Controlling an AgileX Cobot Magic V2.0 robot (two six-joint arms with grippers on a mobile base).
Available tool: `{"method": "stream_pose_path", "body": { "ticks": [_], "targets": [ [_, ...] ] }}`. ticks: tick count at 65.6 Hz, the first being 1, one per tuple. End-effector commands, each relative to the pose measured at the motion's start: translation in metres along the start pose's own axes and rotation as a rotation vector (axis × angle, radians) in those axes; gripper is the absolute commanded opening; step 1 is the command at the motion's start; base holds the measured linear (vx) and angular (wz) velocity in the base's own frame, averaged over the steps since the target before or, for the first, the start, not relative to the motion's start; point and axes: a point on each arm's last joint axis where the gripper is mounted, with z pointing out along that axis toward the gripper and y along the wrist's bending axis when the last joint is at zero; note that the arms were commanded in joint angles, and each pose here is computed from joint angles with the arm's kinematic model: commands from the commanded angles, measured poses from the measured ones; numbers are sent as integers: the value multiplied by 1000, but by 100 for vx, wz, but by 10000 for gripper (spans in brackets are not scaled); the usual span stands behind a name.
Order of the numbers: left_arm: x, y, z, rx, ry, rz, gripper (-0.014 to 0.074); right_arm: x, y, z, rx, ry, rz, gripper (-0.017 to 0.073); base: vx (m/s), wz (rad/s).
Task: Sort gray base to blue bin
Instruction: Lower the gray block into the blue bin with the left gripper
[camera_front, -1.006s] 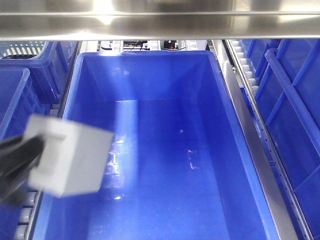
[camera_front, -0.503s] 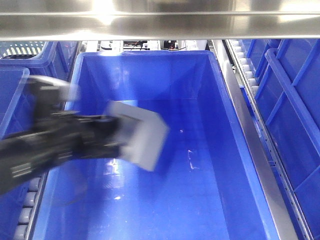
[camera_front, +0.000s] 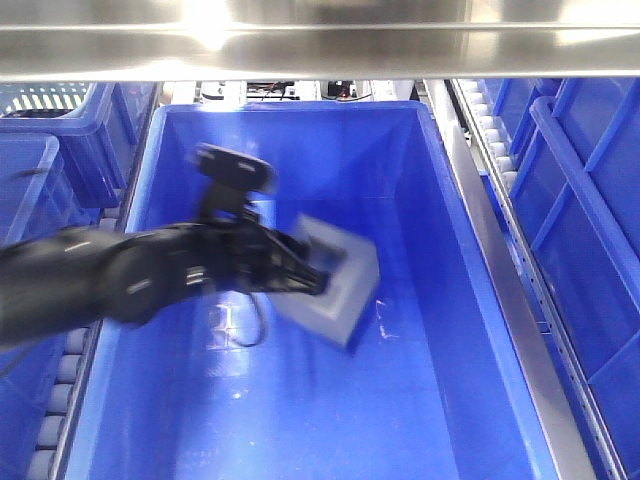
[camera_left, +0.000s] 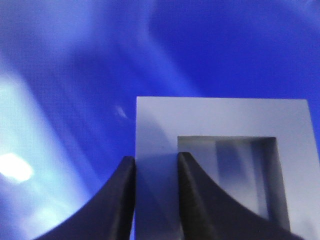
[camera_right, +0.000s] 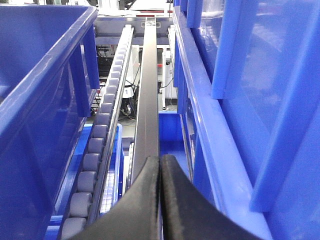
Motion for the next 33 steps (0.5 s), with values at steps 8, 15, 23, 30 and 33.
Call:
{"method": "stream_pose_path", "body": {
  "ticks": [8, 15, 23, 30, 33],
  "targets": [
    [-22, -2, 4, 3, -72, 9, 34, -3, 0, 0, 3, -72, -11, -9, 0, 0],
    [-18, 0, 10, -1, -49, 8, 40, -3, 0, 0, 3, -72, -11, -9, 0, 0],
    [-14, 1, 15, -10, -9, 70, 64, -3, 0, 0, 3, -72, -11, -9, 0, 0],
    [-11, 2, 16, -17, 21, 111, 120, -3, 0, 0, 3, -72, -11, -9, 0, 0],
    [-10, 2, 16, -17, 30, 111, 150, -3, 0, 0, 3, -72, -11, -9, 0, 0]
  ]
}}
